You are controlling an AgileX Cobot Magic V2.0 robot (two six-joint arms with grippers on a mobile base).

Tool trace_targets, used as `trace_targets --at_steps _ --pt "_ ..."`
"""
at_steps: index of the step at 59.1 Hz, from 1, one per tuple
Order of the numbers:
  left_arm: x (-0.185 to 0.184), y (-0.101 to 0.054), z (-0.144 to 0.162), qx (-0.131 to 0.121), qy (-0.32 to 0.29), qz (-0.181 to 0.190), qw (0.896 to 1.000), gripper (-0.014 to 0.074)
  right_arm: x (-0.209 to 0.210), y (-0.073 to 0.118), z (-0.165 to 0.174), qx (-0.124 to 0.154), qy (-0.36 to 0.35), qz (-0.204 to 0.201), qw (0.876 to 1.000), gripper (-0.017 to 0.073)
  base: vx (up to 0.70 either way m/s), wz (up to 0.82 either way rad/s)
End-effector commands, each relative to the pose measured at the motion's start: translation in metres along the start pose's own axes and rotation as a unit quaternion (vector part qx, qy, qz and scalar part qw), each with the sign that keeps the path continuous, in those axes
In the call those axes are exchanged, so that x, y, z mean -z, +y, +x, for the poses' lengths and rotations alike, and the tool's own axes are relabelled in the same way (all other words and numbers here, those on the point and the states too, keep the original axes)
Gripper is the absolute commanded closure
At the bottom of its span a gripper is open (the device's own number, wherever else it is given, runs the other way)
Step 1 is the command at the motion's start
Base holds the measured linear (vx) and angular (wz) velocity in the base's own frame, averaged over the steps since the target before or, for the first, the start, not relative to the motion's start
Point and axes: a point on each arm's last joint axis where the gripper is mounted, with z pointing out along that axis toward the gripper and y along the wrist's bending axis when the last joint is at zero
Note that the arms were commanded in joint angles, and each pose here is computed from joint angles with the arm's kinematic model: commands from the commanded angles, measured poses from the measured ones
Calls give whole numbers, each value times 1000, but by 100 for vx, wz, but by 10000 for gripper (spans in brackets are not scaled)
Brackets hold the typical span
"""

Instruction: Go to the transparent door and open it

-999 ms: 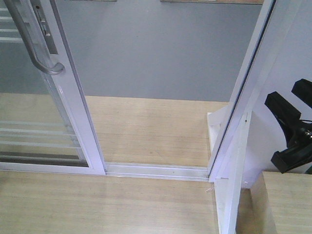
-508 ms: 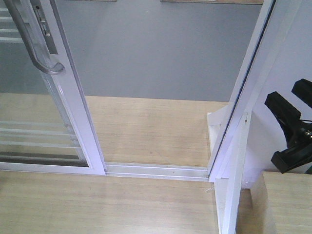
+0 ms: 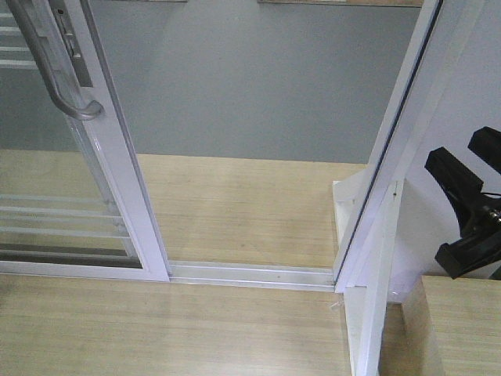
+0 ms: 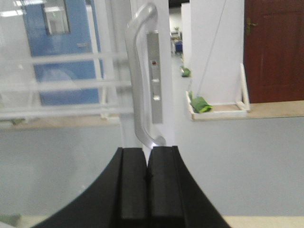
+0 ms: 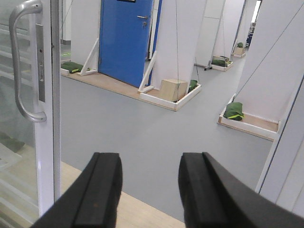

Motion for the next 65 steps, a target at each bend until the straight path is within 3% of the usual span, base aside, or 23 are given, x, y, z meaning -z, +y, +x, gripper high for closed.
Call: trace_targets --at_steps 1,5,51,57,61,65 --pt "0 -2 8 32 1 11 999 601 -1 -5 -14 6 -38 25 999 191 0 0" --pt "0 -2 8 43 3 14 999 601 -1 -5 -14 6 -38 25 999 191 0 0" --pt "0 -2 8 43 3 14 999 600 1 -7 -16 6 -50 32 998 207 0 0" --pt "0 -2 8 43 3 14 999 600 6 -7 -19 23 -63 33 997 307 0 0" --pt "0 -2 8 43 3 14 999 600 13 -8 -23 64 -79 39 994 437 0 0" --pt "0 -2 8 43 3 14 999 600 19 -10 -24 84 -81 49 992 571 0 0"
